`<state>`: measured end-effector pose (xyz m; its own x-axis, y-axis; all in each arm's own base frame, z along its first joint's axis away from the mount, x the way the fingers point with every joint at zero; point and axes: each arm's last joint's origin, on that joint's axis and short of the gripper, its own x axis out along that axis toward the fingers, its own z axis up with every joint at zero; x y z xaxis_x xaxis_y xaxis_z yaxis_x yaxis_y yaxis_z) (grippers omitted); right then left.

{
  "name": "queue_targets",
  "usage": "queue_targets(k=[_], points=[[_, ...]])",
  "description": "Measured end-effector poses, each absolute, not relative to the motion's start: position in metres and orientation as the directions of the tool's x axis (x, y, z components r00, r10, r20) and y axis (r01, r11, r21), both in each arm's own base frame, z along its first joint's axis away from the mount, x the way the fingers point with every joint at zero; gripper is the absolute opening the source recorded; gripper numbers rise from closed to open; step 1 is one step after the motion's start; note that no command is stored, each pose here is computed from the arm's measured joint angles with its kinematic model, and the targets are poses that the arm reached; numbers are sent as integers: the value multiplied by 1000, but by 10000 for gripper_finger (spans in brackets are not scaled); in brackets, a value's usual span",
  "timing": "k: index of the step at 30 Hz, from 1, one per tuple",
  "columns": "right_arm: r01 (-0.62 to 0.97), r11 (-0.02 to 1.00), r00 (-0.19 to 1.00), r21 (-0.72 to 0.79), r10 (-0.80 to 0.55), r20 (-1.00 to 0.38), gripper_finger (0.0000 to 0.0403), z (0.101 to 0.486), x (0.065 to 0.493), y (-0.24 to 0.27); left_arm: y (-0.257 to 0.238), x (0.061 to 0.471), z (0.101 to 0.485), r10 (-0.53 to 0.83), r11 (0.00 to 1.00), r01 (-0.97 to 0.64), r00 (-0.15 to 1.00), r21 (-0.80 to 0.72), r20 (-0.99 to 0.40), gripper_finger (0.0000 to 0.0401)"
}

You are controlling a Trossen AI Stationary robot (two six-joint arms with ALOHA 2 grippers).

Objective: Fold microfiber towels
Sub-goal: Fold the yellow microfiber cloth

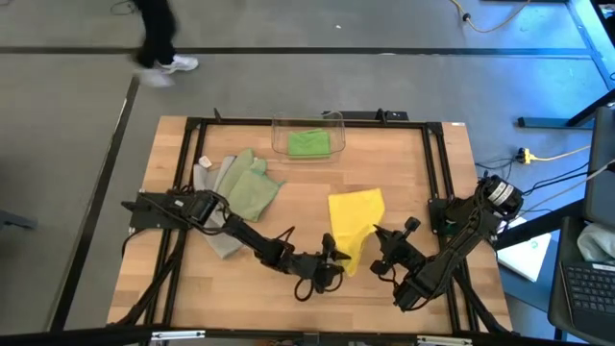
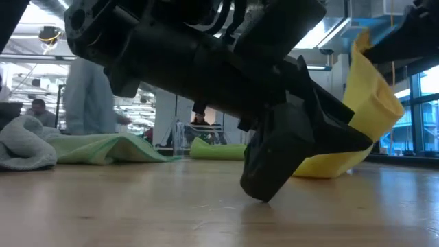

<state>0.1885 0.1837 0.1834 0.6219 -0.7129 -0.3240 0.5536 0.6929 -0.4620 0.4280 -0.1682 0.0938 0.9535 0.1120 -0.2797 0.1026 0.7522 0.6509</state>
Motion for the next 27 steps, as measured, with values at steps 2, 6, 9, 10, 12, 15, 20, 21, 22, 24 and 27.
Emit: queue_targets(k=[2, 6, 9, 10, 12, 15, 20, 21, 22, 24, 27], points=[[566, 689, 625, -453, -717, -308, 11, 184, 191, 182, -168, 428, 94, 125, 759, 88, 952, 645, -278, 176], [570, 686, 623, -452, -720, -307, 11, 184, 192, 181, -167, 428, 94, 128, 780, 77, 952, 621, -279, 176], [569, 686, 623, -453, -720, -308, 11, 184, 192, 181, -166, 429, 94, 130, 784, 74, 951, 617, -279, 176], [569, 686, 622, -454, -720, -308, 11, 184, 191, 181, -166, 429, 94, 131, 784, 71, 952, 616, -277, 176], [568, 686, 622, -455, -720, -308, 11, 184, 191, 181, -166, 429, 94, 148, 783, 55, 951, 620, -272, 173], [566, 686, 618, -457, -720, -316, 11, 184, 191, 181, -164, 428, 94, 206, 774, 7, 943, 633, -262, 161], [562, 684, 615, -466, -722, -318, 13, 184, 191, 181, -164, 428, 94, 217, 770, -1, 941, 638, -260, 111], [561, 683, 614, -467, -722, -318, 13, 184, 191, 181, -164, 428, 94, 217, 770, -1, 941, 638, -261, 96], [561, 683, 614, -467, -722, -319, 14, 184, 191, 181, -164, 428, 94, 217, 770, -1, 941, 638, -261, 81], [561, 683, 613, -468, -722, -319, 16, 184, 191, 181, -164, 428, 94, 217, 770, -1, 941, 638, -260, 49], [559, 683, 611, -471, -723, -323, 17, 184, 191, 181, -165, 428, 94, 219, 768, -2, 940, 640, -260, 9]])
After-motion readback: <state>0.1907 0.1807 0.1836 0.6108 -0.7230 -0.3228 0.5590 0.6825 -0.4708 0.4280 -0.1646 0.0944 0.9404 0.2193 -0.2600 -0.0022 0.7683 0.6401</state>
